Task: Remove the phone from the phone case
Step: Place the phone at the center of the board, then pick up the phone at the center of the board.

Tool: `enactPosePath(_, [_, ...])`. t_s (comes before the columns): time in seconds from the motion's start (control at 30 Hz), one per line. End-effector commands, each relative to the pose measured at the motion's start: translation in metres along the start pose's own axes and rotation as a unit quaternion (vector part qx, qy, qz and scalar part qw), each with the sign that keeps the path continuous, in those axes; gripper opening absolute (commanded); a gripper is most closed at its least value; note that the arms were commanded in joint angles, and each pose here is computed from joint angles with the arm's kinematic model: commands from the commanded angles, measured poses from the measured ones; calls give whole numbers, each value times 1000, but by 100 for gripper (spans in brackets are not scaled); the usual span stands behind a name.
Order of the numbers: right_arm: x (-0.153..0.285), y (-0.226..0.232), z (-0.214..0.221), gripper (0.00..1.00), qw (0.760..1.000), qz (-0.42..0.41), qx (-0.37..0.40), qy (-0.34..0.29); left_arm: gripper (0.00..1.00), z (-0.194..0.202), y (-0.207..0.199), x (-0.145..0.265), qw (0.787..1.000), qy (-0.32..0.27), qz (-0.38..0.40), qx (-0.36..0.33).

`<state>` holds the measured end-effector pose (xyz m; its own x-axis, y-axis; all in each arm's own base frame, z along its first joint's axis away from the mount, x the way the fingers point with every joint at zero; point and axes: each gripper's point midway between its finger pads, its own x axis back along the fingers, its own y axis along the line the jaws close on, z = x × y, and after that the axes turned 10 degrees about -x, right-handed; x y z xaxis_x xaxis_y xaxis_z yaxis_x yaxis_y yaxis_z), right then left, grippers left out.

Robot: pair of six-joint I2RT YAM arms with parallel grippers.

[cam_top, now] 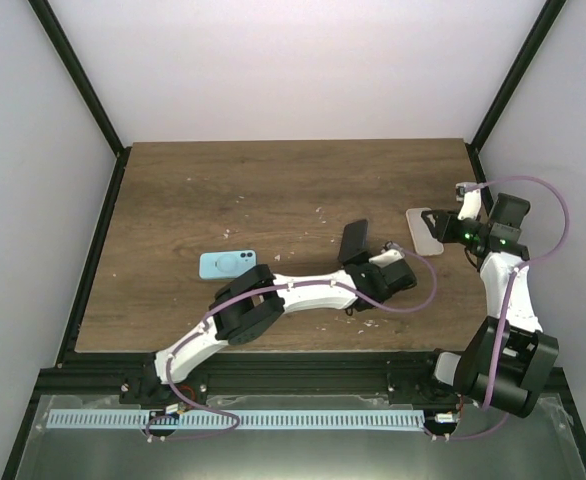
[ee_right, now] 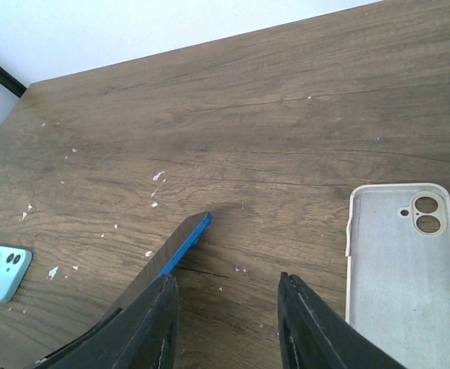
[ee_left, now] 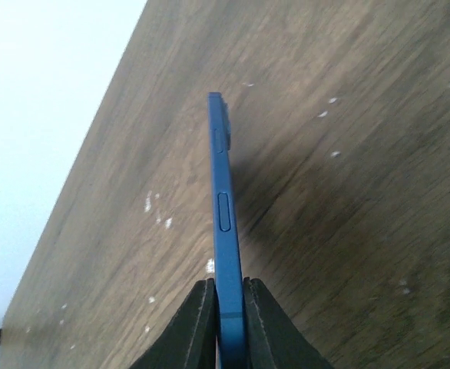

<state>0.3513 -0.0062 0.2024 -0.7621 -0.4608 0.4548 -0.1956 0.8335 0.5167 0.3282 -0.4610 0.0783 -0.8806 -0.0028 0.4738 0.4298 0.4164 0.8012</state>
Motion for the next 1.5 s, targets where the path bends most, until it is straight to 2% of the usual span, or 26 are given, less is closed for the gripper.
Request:
enactPosePath(0.0, [1,1,-8,36,1000,-5,6,-8,13,-5,-31,-4,999,-1,54,-3])
enactPosePath(0.13, [1,0,-8,36,1000,-4,3,-5,23,-17,-38,-7,997,-9,70,10])
enactPosePath(0.4, [2,-3,-6,37,1000,-5,-1,-2,25,-22,-42,-15,992,-8,115,50])
enactPosePath(0.57, [1,-4,-6,37,1000,-7,-3,1,47,-22,-36,-2,983,-21,155,92])
enactPosePath(0.67, [2,-2,-7,37,1000,-8,-2,0,64,-22,-23,15,967,-52,203,145])
enactPosePath(0.73, [5,2,-8,37,1000,-11,4,0,66,-21,4,28,950,-69,236,195])
enactPosePath(0.83, [13,13,-13,37,999,-19,28,-7,68,7,42,32,933,-56,248,255])
enactPosePath(0.93, [20,33,-12,39,997,-59,46,-4,73,58,77,20,915,-5,247,319])
enactPosePath(1.0, [20,48,-6,43,995,-92,43,12,98,104,92,9,900,46,244,359])
enactPosePath(1.03, [18,54,1,43,993,-107,37,26,100,125,100,2,890,65,245,380])
enactPosePath(1.13, [14,65,20,51,988,-142,49,39,100,175,121,-15,856,103,250,442])
enactPosePath(1.2, [11,60,26,53,989,-135,49,45,100,201,134,-30,839,121,245,470])
enactPosePath(1.33, [5,58,28,53,986,-150,33,59,99,241,145,-61,823,160,232,494])
enactPosePath(1.47, [2,55,28,53,987,-146,31,60,97,261,136,-77,802,192,257,504])
